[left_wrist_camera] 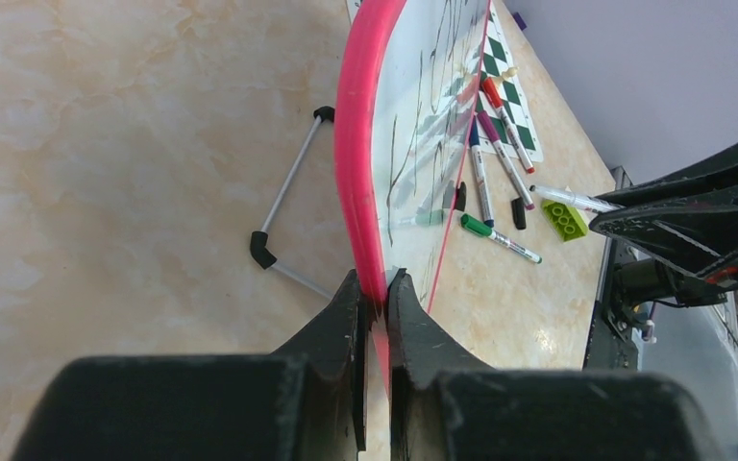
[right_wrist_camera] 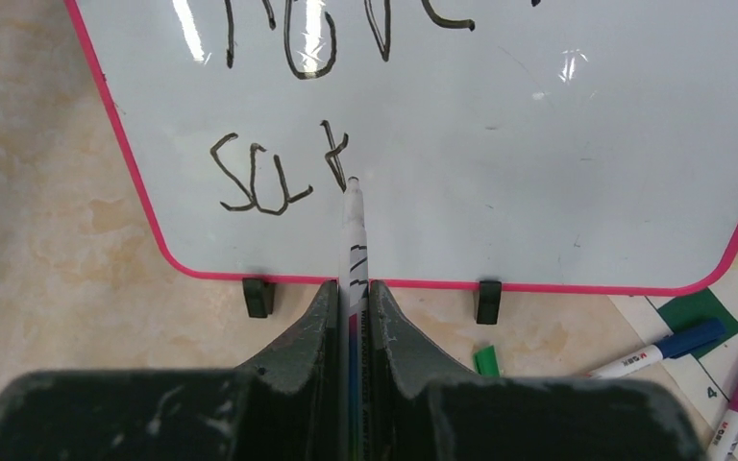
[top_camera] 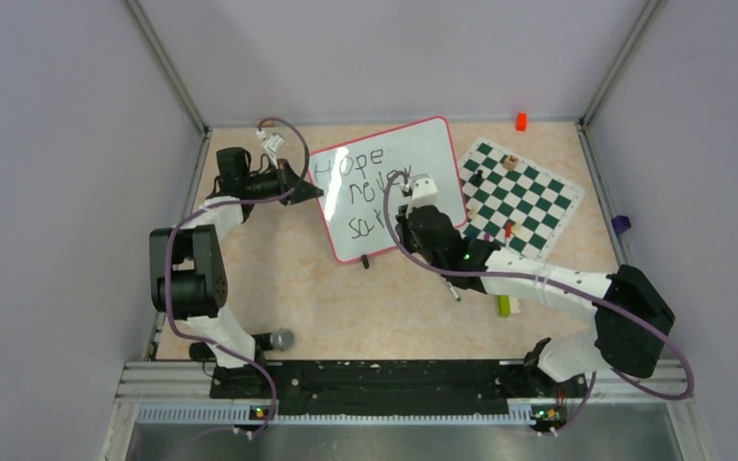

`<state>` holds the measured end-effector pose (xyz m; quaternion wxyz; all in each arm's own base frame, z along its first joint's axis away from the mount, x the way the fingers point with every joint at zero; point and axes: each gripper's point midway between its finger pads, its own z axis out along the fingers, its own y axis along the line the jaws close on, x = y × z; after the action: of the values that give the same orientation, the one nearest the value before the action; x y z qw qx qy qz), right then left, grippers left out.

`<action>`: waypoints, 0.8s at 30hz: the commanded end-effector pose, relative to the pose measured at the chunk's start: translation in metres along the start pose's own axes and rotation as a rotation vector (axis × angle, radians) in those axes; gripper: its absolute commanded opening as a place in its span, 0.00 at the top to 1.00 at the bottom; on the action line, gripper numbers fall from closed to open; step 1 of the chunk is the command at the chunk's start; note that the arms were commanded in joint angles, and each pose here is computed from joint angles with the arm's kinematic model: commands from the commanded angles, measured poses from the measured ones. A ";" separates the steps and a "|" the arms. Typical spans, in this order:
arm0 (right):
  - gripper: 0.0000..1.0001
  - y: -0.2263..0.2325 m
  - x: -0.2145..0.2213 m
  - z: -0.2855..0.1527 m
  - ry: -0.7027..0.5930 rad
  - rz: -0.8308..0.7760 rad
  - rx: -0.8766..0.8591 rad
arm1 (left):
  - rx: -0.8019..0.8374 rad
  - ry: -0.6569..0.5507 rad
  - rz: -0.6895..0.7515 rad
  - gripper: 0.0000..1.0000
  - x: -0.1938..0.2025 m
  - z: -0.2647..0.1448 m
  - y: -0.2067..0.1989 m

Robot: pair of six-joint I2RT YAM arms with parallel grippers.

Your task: Write a sentence on the whiteboard

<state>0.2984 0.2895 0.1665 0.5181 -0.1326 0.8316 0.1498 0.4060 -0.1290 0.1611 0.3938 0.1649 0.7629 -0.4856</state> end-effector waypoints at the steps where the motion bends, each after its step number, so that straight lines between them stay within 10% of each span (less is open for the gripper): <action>1: 1.00 0.009 -0.028 -0.002 -0.089 0.016 0.025 | -0.194 0.010 0.077 1.00 0.014 -0.001 0.042; 24: 1.00 0.012 -0.027 0.028 0.032 -0.073 -0.061 | -0.201 0.046 0.098 1.00 0.018 0.008 0.038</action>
<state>0.3249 0.3050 0.1690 0.5059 -0.1662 0.8364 0.1301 0.4059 -0.1343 0.1611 0.3916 0.1696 0.7682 -0.4772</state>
